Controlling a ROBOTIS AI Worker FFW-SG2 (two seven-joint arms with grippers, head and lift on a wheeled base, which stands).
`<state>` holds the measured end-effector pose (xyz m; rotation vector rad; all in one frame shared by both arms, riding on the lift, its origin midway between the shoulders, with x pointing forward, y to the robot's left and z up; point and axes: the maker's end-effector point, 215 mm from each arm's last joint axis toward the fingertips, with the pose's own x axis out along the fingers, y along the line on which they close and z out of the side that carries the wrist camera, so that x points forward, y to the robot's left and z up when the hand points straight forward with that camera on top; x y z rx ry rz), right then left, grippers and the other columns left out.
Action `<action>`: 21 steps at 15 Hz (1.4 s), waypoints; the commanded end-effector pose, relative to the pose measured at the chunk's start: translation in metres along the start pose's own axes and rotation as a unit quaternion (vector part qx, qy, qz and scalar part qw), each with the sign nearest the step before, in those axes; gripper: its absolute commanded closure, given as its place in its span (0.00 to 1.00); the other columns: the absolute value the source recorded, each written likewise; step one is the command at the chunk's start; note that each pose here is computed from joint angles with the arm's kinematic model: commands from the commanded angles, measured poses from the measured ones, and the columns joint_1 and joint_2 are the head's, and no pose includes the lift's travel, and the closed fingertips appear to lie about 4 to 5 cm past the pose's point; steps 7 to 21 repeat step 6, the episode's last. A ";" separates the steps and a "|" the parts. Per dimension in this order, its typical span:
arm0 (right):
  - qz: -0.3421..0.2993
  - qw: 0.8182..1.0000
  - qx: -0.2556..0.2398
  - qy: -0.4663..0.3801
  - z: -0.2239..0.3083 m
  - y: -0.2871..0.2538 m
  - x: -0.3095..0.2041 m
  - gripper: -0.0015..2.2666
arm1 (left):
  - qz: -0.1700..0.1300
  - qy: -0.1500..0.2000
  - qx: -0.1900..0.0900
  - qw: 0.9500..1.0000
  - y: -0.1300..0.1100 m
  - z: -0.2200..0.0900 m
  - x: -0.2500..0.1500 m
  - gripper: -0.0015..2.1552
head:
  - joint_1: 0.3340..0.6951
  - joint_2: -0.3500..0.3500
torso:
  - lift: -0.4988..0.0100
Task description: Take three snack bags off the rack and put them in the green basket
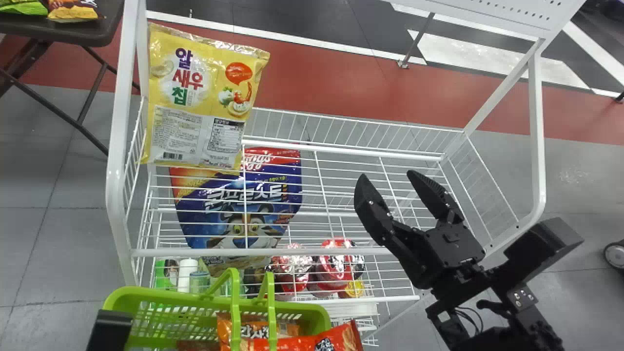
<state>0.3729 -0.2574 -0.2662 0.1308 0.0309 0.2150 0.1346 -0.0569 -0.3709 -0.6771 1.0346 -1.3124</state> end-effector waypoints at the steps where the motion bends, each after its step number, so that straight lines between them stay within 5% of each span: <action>1: -0.002 1.000 0.002 -0.002 0.000 -0.001 0.000 0.04 | -0.001 0.000 0.000 1.000 0.000 0.000 0.000 0.74 | 1.00 0.00 | 0.94; 21: -0.008 1.000 0.005 -0.002 0.000 -0.009 -0.002 0.04 | 0.000 0.000 0.000 1.000 0.000 0.000 0.000 0.74 | 1.00 0.00 | 0.94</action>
